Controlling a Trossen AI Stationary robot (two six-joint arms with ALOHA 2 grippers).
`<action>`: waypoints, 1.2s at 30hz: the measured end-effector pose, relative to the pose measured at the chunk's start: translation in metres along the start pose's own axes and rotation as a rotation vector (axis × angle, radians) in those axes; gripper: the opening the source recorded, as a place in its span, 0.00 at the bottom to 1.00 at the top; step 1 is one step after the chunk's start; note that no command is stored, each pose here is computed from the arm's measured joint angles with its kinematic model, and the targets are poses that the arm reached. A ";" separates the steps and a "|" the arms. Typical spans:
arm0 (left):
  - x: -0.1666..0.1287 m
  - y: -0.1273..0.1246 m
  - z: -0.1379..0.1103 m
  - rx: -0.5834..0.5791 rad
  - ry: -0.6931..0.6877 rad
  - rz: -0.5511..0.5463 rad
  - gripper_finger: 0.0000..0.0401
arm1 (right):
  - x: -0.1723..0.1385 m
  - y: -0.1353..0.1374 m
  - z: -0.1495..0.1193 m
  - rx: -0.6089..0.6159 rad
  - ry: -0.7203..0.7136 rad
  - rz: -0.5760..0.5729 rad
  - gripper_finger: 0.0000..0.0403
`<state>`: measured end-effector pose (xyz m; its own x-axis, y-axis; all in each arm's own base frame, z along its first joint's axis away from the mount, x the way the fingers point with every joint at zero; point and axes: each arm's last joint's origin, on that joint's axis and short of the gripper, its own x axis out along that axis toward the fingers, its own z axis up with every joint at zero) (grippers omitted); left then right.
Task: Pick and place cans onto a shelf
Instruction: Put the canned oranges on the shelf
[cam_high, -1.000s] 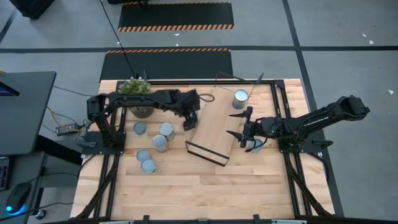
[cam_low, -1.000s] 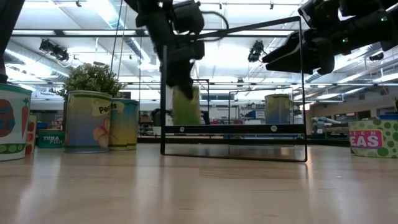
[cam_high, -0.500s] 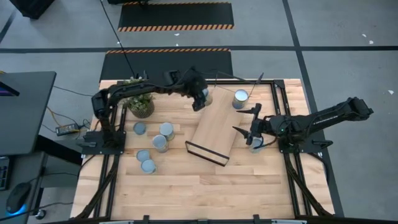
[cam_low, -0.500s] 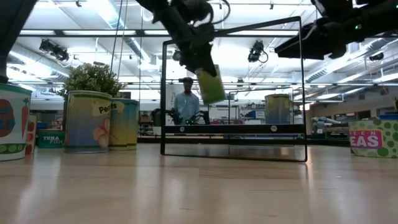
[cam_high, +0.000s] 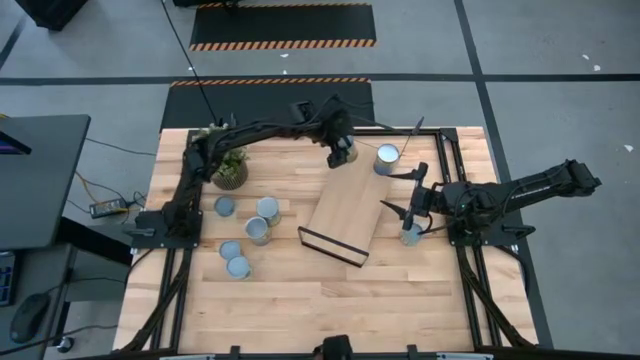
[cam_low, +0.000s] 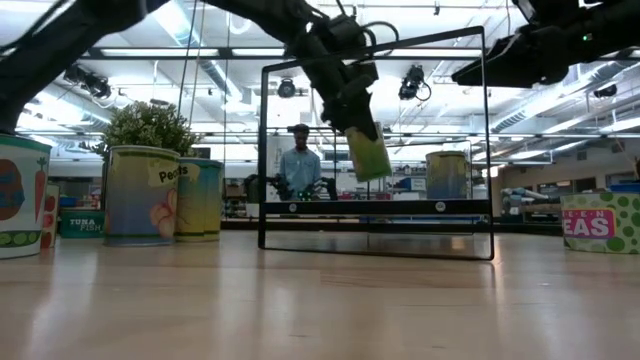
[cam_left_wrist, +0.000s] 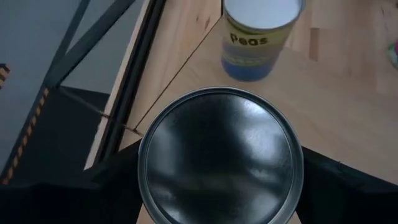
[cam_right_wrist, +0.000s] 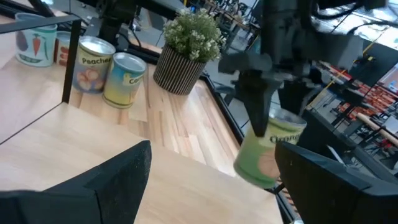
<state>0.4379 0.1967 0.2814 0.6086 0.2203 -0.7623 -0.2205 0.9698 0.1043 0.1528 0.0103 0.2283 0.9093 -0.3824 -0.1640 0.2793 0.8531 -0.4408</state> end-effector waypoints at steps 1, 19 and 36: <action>0.004 0.002 -0.002 -0.004 0.007 -0.010 0.80 | 0.000 0.000 0.000 -0.001 0.002 0.000 0.87; 0.034 -0.008 -0.005 0.061 0.003 -0.054 0.80 | 0.001 -0.001 -0.001 -0.003 0.008 -0.004 0.87; 0.049 -0.030 -0.005 0.220 0.035 0.041 0.99 | 0.001 0.000 -0.001 -0.002 0.000 0.021 0.87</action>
<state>0.4709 0.1779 0.2375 0.5748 0.2596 -0.7760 -0.0700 0.9605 0.2695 0.1533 0.0099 0.2275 0.9149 -0.3645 -0.1734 0.2596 0.8603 -0.4387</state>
